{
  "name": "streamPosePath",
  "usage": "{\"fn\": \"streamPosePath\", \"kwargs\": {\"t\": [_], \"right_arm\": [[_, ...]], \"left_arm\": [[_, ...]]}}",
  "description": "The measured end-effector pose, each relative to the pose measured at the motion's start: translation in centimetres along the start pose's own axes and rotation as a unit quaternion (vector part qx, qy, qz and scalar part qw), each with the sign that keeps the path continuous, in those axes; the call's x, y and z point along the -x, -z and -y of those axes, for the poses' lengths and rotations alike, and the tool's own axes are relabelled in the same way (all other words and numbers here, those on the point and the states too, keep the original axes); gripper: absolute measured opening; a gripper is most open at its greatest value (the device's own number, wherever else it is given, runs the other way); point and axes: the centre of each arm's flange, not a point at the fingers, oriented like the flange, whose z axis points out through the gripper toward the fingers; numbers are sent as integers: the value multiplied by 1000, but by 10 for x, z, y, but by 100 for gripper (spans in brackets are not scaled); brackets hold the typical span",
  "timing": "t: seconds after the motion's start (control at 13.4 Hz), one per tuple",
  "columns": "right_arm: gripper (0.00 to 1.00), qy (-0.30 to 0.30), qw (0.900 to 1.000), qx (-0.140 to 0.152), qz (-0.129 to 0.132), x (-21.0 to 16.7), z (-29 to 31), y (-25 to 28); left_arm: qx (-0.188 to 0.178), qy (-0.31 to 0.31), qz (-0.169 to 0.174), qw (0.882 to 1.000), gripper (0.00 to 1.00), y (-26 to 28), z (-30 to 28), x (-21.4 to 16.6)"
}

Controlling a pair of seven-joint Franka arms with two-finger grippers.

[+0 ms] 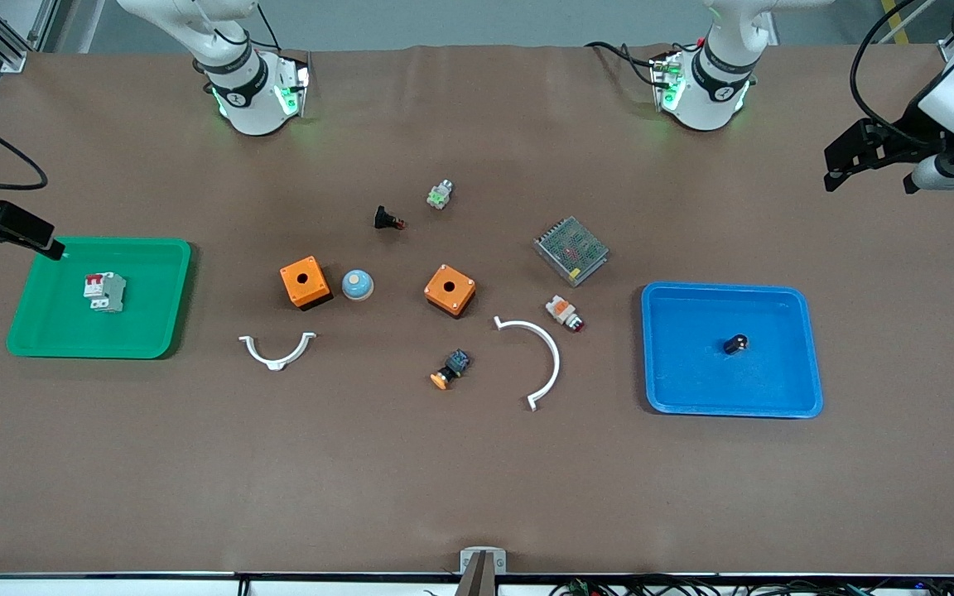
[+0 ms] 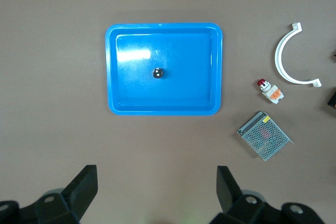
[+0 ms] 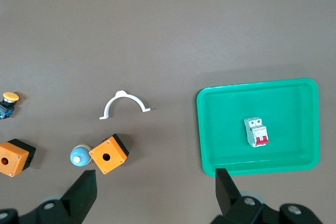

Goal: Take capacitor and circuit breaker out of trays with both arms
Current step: 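Lower the left gripper to the capacitor while the right gripper reaches the breaker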

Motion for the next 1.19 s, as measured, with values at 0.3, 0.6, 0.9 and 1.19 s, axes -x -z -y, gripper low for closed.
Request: {"fn": "streamPosePath", "kwargs": {"t": [0.3, 0.6, 0.9, 1.19], "right_arm": [[100, 0, 1000, 0, 2, 0, 0, 0], [100, -22, 999, 4, 39, 1, -26, -24], [100, -24, 995, 26, 91, -7, -88, -105], [100, 31, 996, 18, 81, 0, -149, -198]], "left_arm": [[-1, 1, 4, 1000, 100, -4, 2, -2], [-5, 2, 45, 999, 100, -50, 7, -30], [-6, 5, 85, 996, 100, -149, 14, -67], [-2, 23, 43, 999, 100, -245, 37, -69]]}}
